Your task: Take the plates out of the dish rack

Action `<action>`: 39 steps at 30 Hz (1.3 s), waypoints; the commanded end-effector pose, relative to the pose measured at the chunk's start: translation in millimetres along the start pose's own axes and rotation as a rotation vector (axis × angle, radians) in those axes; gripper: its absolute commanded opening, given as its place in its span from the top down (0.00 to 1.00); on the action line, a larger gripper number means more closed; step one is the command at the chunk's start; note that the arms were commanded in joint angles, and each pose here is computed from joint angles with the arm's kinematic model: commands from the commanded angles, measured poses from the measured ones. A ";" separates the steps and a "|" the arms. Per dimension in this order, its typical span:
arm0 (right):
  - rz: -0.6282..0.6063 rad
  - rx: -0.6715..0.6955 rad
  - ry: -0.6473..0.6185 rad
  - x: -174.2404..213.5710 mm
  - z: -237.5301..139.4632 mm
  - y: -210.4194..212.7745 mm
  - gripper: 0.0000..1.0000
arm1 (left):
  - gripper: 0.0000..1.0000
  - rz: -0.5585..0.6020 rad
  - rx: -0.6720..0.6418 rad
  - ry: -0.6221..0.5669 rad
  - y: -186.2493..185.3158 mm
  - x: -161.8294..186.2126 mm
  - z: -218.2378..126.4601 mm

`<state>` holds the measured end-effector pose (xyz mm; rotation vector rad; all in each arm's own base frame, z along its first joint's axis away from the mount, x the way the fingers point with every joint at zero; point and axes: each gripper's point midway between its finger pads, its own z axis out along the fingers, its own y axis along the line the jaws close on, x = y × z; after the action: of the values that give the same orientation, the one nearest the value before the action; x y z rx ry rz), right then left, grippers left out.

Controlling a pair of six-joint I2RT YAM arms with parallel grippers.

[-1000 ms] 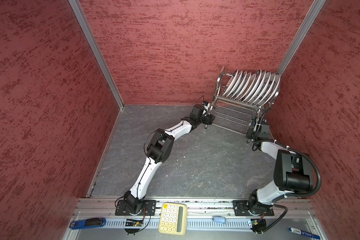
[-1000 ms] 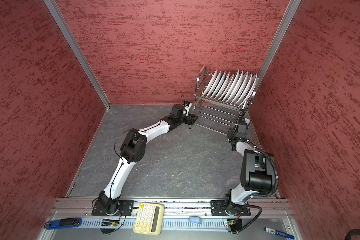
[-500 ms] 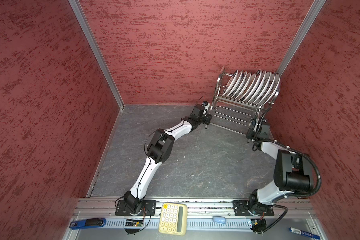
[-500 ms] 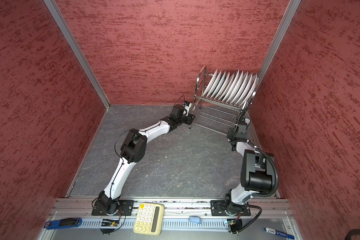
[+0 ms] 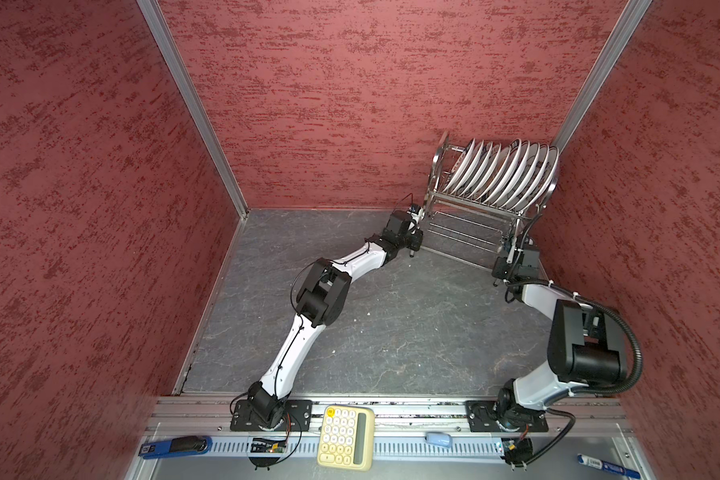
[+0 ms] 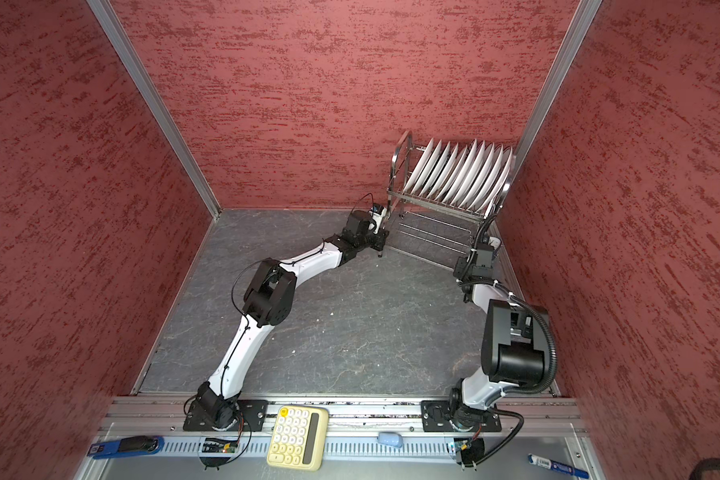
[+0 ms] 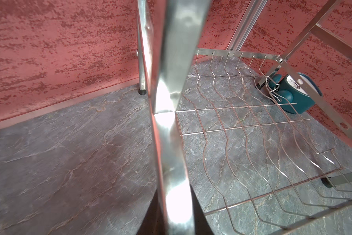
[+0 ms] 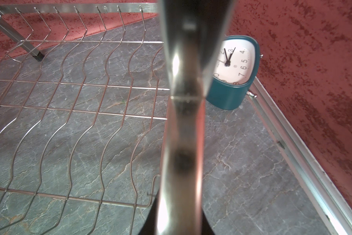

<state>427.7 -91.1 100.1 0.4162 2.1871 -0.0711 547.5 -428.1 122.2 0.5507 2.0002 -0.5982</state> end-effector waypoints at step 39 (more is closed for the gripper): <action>0.064 -0.429 0.176 23.6 -30.3 114.3 0.98 | 1.00 -0.213 -0.216 0.069 45.3 81.2 -123.2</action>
<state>424.6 -14.7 100.4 0.1272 2.2749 0.1306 466.2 -332.2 116.4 0.3883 2.0506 -0.4797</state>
